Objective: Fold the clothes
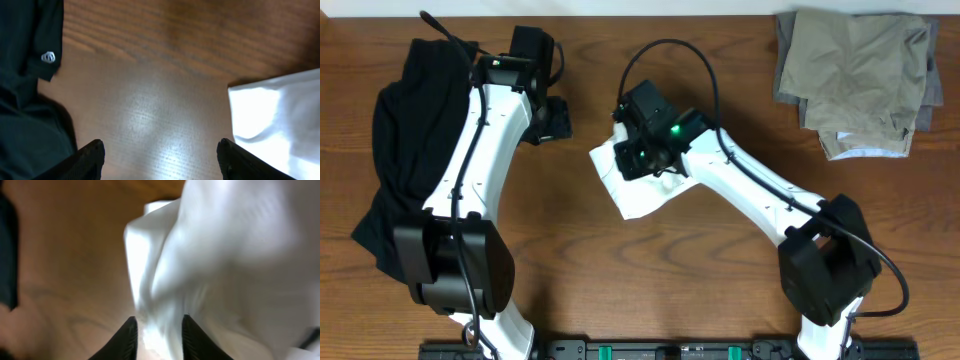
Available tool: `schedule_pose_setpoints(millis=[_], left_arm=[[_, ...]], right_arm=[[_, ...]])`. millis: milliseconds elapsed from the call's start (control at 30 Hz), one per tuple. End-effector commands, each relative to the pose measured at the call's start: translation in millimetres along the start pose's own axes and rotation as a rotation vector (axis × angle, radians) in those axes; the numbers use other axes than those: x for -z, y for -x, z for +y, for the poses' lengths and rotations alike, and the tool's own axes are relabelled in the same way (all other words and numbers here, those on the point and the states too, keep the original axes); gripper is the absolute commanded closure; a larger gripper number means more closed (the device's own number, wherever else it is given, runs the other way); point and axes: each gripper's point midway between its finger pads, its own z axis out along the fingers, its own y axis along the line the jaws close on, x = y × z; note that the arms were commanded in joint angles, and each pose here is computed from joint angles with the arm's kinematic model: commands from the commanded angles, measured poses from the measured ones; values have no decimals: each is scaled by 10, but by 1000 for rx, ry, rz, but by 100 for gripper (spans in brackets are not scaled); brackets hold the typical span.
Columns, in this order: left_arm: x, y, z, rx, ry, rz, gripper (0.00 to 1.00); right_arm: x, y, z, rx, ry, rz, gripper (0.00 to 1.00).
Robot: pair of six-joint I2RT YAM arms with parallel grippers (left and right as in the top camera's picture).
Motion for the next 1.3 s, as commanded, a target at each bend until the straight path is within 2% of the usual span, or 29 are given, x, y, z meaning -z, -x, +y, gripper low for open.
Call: schedule_pose_setpoints(millis=[0, 133, 333, 467, 667, 867, 967, 1133, 1200, 1267], left_arm=[[-53, 75, 115, 27, 19, -11, 27], [-72, 166, 268, 72, 22, -30, 27], [-91, 198, 429, 112, 31, -27, 27], [-87, 155, 270, 107, -53, -1, 27], [-62, -43, 91, 98, -147, 90, 27], [-53, -234, 3, 99, -201, 174, 27], [-80, -279, -79, 90, -249, 193, 27], [-130, -178, -59, 56, -253, 145, 26], [-137, -94, -62, 60, -260, 112, 26], [-140, -30, -69, 61, -266, 87, 26]], right_arm=[[132, 33, 254, 43, 82, -10, 68], [287, 42, 297, 70, 92, -25, 67], [497, 182, 27, 67, -8, -91, 51], [541, 230, -276, 36, -100, -102, 42], [689, 286, -863, -87, -167, -97, 21], [840, 272, -1320, -184, -171, -84, 9], [869, 278, -1361, -183, -129, -82, 8], [809, 230, -1280, -153, -113, -58, 8], [727, 167, -1220, -141, -111, -32, 13], [632, 73, -1166, -133, -110, 10, 25]])
